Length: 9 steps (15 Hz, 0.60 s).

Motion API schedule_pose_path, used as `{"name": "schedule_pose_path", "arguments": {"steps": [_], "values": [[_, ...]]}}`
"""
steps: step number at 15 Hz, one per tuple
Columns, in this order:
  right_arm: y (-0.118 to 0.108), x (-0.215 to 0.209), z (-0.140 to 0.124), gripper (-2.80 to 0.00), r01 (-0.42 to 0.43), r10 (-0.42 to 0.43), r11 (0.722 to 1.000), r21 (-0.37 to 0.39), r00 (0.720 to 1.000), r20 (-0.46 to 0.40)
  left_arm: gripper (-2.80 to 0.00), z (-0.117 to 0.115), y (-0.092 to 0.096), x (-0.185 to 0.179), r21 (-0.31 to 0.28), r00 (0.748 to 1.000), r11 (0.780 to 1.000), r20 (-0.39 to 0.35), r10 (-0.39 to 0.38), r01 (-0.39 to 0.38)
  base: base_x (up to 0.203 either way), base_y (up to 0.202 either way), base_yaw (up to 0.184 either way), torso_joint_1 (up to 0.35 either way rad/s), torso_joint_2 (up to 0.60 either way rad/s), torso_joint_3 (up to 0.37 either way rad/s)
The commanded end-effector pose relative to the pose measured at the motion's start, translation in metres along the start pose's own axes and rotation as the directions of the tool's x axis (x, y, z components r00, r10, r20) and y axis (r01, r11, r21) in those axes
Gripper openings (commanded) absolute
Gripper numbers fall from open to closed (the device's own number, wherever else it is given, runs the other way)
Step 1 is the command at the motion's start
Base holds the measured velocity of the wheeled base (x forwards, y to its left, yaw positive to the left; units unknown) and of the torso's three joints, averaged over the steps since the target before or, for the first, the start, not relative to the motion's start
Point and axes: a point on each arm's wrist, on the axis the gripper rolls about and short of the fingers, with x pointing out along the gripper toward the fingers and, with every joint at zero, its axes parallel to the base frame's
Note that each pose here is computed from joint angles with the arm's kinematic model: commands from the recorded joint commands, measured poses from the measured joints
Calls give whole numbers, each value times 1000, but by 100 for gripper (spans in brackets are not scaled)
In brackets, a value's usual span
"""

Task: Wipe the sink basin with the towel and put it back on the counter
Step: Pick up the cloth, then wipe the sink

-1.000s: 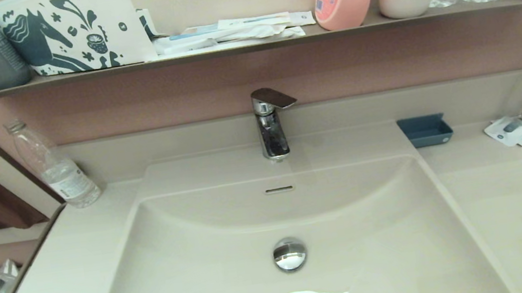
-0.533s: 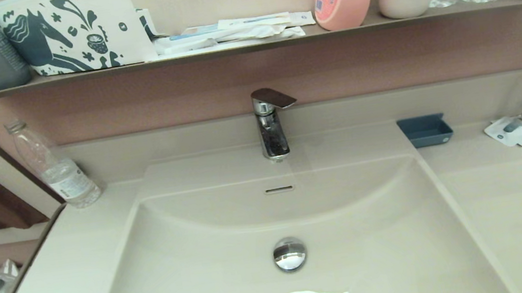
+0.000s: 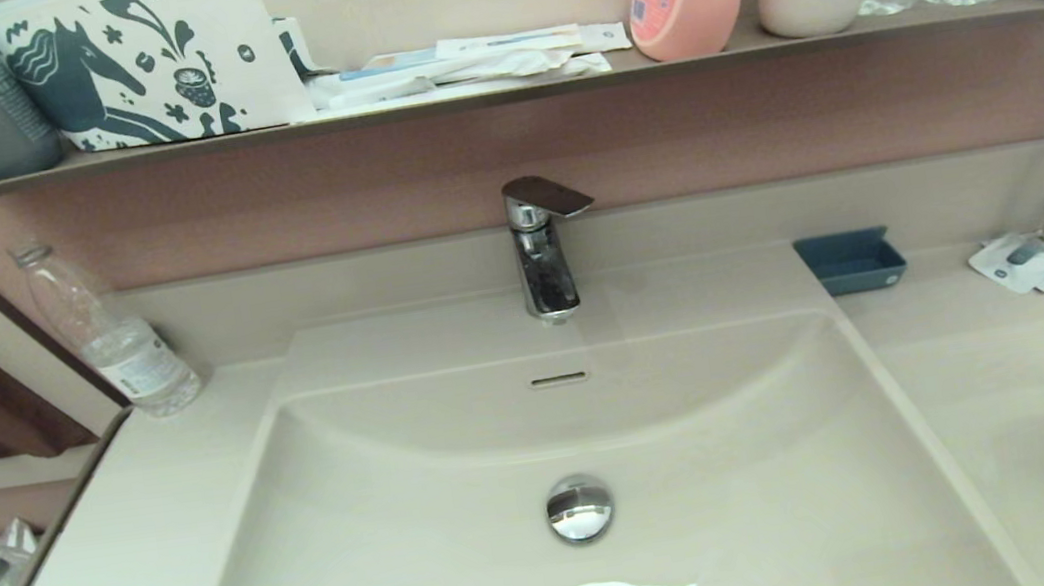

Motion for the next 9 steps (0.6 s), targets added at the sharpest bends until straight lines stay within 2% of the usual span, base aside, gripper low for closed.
{"name": "schedule_pose_path", "arguments": {"steps": [1,3,6,8,9], "values": [[15,-23,-6,-280,-59,59,998,-27,998,19,-280,0,0,0,-1,1000,1000,-1,0,0,0,0,0,0,0,0],[34,-39,-10,-280,-153,153,988,-14,988,-8,-280,0,0,0,-1,1000,1000,-1,0,0,0,0,0,0,0,0],[64,-58,-17,-280,-326,325,945,4,941,-89,-280,0,0,0,-1,1000,1000,-1,0,0,0,0,0,0,0,0],[83,-60,-22,-280,-387,386,922,26,908,-162,-280,0,0,0,-1,1000,1000,-1,0,0,0,0,0,0,0,0],[93,-58,-26,-280,-394,388,919,14,899,-202,-280,0,0,0,-1,1000,1000,-1,0,0,0,0,0,0,0,0]]}}
